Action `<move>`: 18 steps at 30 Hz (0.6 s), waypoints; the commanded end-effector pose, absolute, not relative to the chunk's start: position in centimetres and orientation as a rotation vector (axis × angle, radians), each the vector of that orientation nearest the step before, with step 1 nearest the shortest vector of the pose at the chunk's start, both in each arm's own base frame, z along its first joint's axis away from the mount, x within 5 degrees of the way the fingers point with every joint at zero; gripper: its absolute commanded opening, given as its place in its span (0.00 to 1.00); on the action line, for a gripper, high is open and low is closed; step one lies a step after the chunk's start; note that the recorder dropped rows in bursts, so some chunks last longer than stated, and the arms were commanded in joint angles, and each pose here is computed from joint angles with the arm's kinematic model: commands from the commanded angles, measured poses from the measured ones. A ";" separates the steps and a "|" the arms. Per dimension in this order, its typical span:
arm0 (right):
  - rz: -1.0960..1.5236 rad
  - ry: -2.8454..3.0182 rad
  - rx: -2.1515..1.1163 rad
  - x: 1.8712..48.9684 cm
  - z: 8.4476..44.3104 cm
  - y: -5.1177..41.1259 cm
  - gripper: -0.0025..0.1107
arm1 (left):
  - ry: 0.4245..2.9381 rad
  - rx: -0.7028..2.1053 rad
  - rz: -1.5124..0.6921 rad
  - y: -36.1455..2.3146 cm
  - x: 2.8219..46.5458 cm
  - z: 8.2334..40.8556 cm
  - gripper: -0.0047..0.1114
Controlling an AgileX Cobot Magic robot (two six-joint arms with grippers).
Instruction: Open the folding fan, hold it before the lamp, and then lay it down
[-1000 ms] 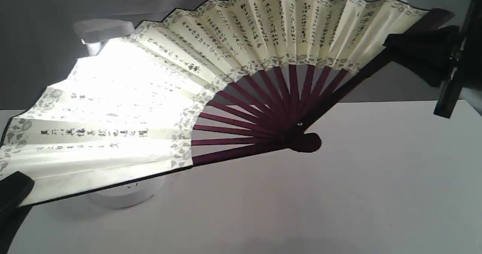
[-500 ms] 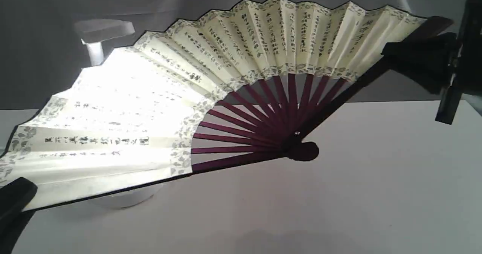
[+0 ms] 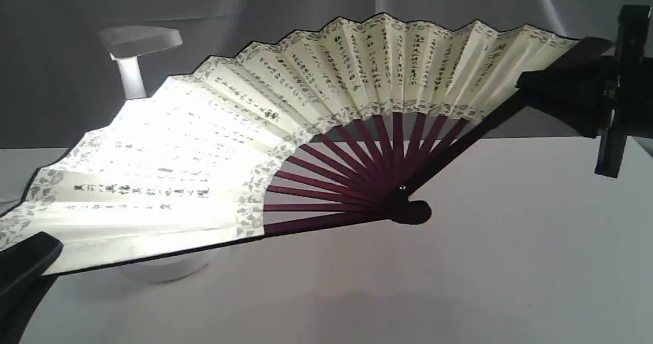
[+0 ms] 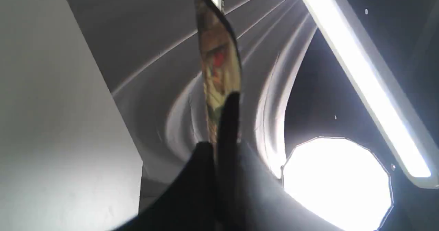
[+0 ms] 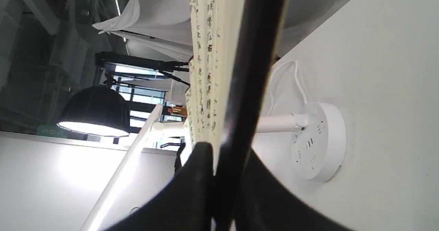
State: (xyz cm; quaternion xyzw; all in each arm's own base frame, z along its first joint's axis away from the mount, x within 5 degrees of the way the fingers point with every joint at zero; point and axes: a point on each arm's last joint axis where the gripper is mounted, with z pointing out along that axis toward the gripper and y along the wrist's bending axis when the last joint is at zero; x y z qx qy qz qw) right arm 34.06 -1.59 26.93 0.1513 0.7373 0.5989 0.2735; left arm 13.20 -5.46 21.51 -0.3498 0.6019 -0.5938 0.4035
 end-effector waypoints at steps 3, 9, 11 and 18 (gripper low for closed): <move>1.453 2.015 0.424 34.5 26.4 -2.6 0.02 | 1.500 -0.938 -1.489 -5.2 13.6 21.4 0.04; 1.406 2.019 0.455 34.7 26.2 -2.8 0.02 | 1.542 -0.974 -1.499 -5.8 14.7 20.2 0.04; 1.394 2.029 0.464 34.8 25.9 -2.9 0.02 | 1.556 -0.957 -1.514 -6.2 15.3 20.0 0.04; 1.409 2.074 0.507 35.5 23.7 -3.2 0.02 | 1.648 -0.929 -1.509 -7.4 17.6 19.4 0.04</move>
